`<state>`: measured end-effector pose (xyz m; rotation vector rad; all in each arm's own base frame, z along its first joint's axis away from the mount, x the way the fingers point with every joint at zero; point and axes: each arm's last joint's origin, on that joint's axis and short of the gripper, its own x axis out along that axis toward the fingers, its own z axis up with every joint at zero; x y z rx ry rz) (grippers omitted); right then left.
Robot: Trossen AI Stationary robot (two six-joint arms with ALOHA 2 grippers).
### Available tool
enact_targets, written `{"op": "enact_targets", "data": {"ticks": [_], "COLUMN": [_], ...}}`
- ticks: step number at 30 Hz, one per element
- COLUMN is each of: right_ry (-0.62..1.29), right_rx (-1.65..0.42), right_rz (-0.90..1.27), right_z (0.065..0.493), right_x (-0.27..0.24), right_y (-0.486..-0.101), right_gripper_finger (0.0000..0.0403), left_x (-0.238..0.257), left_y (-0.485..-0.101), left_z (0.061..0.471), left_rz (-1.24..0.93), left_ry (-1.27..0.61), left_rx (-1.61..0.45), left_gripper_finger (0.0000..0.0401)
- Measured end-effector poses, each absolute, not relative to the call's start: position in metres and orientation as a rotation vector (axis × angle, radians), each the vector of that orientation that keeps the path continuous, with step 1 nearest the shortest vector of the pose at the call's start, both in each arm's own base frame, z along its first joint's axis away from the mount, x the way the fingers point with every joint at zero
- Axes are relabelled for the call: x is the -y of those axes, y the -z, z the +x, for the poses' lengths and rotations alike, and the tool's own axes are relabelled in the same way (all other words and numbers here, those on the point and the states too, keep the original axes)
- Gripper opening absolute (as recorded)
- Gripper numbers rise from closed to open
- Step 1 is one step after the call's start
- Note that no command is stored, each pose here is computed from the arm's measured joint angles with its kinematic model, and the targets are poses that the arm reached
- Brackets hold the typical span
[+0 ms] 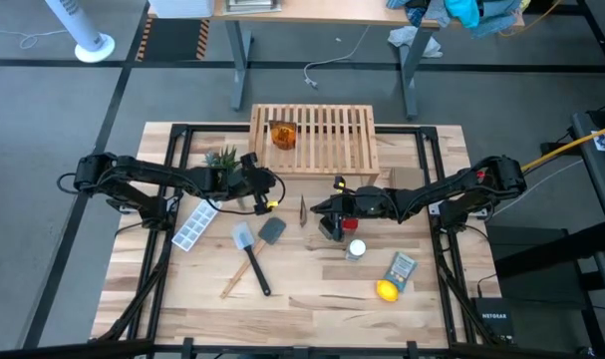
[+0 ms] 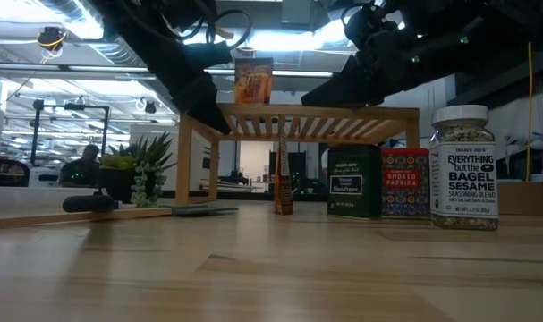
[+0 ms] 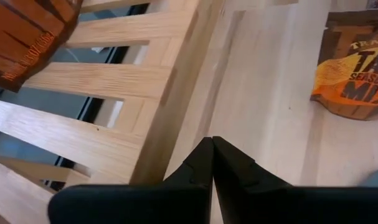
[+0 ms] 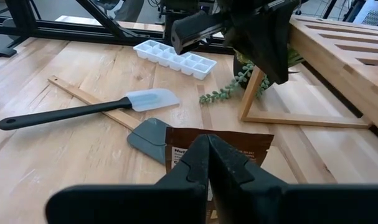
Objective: Shelf spices
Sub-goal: Put the orange seasoning pack on the shelf
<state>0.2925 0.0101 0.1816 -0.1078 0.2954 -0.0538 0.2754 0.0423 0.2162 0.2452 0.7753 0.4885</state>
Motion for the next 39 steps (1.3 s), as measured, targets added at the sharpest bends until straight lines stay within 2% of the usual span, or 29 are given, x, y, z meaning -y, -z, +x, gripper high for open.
{"op": "enact_targets", "data": {"ticks": [7, 12, 20, 24, 27, 32, 39], "right_ry": [0.053, 0.052, 0.051, 0.049, 0.050, 0.083, 0.078], "right_rx": [-0.298, -0.299, -0.314, -0.302, -0.241, -0.145, -0.111], "right_rz": [-0.110, -0.117, -0.119, -0.118, -0.131, -0.129, -0.110], "right_z": [0.292, 0.292, 0.289, 0.276, 0.257, 0.218, 0.192], "right_x": [-0.010, -0.010, -0.010, -0.010, -0.012, -0.018, -0.029], "right_y": [-0.181, -0.181, -0.184, -0.202, -0.215, -0.225, -0.218], "right_gripper_finger": [0.0010, 0.0010, 0.0010, 0.0010, 0.0010, 0.0010, 0.0010], "left_x": [-0.009, 0.021, 0.046, 0.048, 0.051, 0.056, 0.074], "left_y": [-0.218, -0.233, -0.268, -0.277, -0.269, -0.233, -0.190], "left_z": [0.277, 0.264, 0.195, 0.159, 0.141, 0.123, 0.135], "left_rz": [0.292, 0.385, 0.306, 0.229, 0.214, 0.131, -0.111], "left_ry": [-0.416, -0.484, -0.534, -0.545, -0.519, -0.476, -0.350], "left_rx": [-0.747, -0.697, -0.648, -0.620, -0.589, -0.561, -0.316], "left_gripper_finger": [0.0001, 0.0001, 0.0001, 0.0001, 0.0001, 0.0001, 0.0003]}}
